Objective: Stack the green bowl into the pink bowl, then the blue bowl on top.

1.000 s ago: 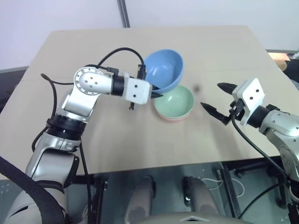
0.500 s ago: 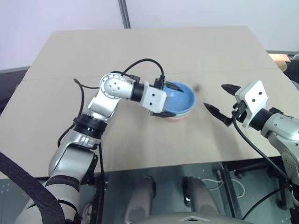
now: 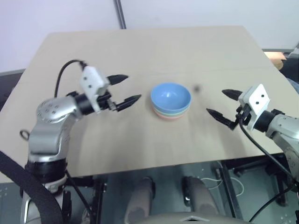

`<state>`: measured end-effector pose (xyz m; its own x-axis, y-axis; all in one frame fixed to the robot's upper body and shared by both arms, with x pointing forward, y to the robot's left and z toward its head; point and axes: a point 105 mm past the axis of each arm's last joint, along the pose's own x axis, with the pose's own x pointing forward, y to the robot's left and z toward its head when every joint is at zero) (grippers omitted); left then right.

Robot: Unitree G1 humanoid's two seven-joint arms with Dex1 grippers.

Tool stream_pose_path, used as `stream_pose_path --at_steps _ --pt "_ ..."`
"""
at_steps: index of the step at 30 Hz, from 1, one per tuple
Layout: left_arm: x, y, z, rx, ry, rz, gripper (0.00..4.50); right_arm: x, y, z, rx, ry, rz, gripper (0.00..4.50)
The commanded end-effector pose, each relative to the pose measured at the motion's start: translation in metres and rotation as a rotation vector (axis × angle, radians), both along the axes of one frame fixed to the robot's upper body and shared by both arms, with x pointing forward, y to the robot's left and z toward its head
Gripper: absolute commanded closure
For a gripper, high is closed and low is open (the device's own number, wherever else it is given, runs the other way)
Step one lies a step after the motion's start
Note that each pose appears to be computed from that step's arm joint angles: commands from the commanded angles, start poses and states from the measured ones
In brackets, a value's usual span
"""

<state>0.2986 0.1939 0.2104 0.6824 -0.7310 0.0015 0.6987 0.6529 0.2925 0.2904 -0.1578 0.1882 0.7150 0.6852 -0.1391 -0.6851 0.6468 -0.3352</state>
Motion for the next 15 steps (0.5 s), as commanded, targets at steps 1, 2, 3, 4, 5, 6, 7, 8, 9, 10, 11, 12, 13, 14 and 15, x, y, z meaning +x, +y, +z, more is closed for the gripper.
stream_pose_path --at_steps 1,2,3,4,5,6,7,8,9,10,11,12,13,14,15 --pt "-0.011 0.01 0.008 -0.023 -0.054 0.073 0.22 -0.001 -0.007 0.012 0.018 -0.047 0.034 0.02" --pt "-0.009 0.02 0.003 -0.008 -0.055 0.155 0.22 0.003 -0.015 0.011 0.004 -0.068 0.0 0.02" --pt "-0.009 0.027 -0.003 -0.018 -0.025 0.205 0.22 0.005 -0.022 0.01 0.007 -0.071 -0.034 0.02" --pt "-0.015 0.031 -0.007 -0.036 -0.013 0.208 0.22 0.003 -0.028 0.009 0.022 -0.058 -0.044 0.02" --pt "-0.02 0.035 -0.011 -0.04 -0.003 0.21 0.22 0.0 -0.032 0.009 0.037 -0.04 -0.049 0.02" --pt "-0.024 0.04 -0.017 -0.03 0.015 0.23 0.22 -0.005 -0.037 0.008 0.049 -0.018 -0.034 0.02" --pt "-0.027 0.044 -0.022 -0.012 0.026 0.251 0.22 -0.01 -0.041 0.008 0.046 -0.006 -0.017 0.02" --pt "-0.031 0.047 -0.026 -0.005 0.041 0.262 0.22 -0.015 -0.047 0.008 0.037 0.007 -0.018 0.02" --pt "-0.036 0.051 -0.03 -0.003 0.057 0.271 0.22 -0.019 -0.054 0.009 0.034 0.018 -0.027 0.02" --pt "-0.039 0.054 -0.031 -0.004 0.067 0.275 0.22 -0.023 -0.061 0.01 0.029 0.024 -0.042 0.02" --pt "-0.043 0.055 -0.032 -0.012 0.077 0.274 0.22 -0.026 -0.067 0.011 0.017 0.024 -0.052 0.02" --pt "-0.045 0.057 -0.033 -0.015 0.085 0.278 0.22 -0.029 -0.072 0.01 0.001 0.033 -0.056 0.02" --pt "-0.047 0.058 -0.033 -0.013 0.09 0.279 0.22 -0.032 -0.075 0.009 -0.012 0.044 -0.063 0.02" --pt "-0.049 0.059 -0.035 -0.008 0.098 0.27 0.22 -0.034 -0.079 0.01 -0.021 0.048 -0.068 0.02" --pt "-0.05 0.059 -0.036 0.003 0.099 0.264 0.22 -0.035 -0.081 0.01 -0.024 0.05 -0.072 0.02"
